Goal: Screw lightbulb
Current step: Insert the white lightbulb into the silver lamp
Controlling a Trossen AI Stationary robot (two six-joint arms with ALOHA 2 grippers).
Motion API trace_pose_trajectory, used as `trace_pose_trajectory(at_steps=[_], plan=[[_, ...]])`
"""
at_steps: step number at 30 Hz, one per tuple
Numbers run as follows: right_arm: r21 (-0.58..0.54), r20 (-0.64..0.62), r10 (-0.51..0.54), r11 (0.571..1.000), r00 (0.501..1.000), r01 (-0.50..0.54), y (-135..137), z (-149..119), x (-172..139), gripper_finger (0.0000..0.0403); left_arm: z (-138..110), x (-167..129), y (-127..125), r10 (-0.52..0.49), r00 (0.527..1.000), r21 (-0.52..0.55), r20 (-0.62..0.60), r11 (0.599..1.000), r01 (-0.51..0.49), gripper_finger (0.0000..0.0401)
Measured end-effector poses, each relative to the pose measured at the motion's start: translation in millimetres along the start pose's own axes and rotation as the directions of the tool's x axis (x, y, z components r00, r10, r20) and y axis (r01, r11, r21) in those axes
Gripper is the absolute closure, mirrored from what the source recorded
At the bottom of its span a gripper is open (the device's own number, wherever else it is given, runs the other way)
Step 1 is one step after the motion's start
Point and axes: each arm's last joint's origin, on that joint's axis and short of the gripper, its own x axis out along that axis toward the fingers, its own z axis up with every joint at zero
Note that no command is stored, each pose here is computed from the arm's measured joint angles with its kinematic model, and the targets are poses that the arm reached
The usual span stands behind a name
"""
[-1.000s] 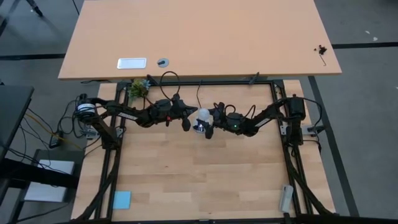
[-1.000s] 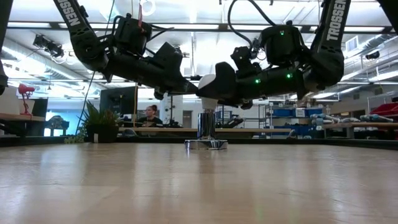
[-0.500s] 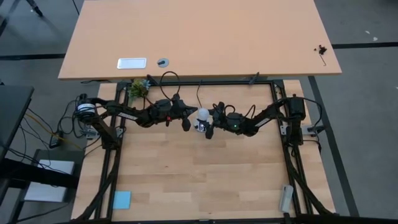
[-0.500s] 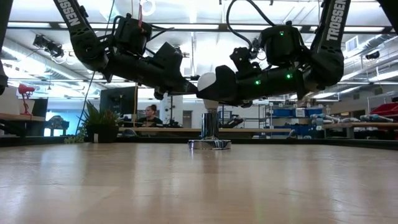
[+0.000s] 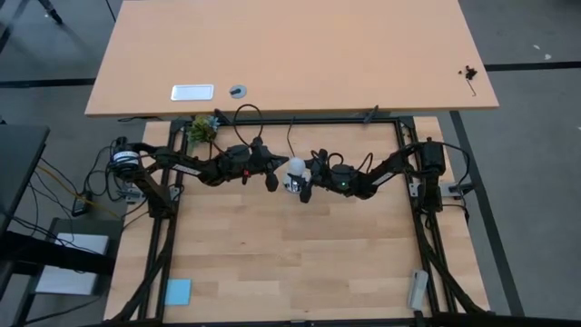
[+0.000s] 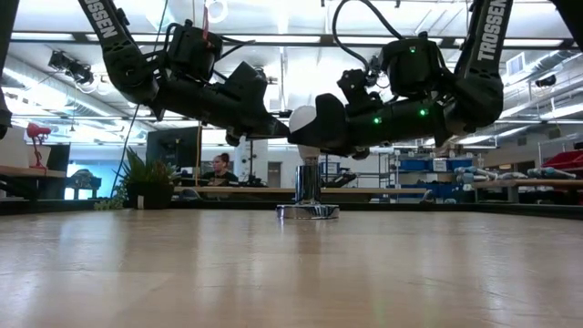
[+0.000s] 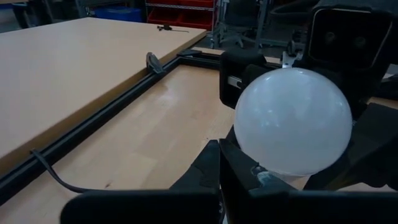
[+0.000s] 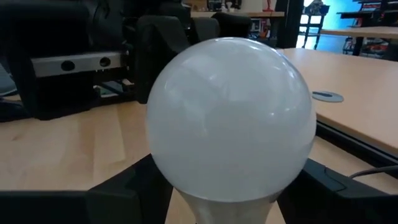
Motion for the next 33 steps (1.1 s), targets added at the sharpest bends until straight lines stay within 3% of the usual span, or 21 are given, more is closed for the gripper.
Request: trace_pose_trajectory(at_steps=[33], plan=[[0.061,-0.002,0.031,0.998,1.0,-0.03,-9.2,0.6,3.4,0.0172,0.5,0.0,-0.3,-0.003,1.0,0.0,0.005,1.0,0.003,0.0398]])
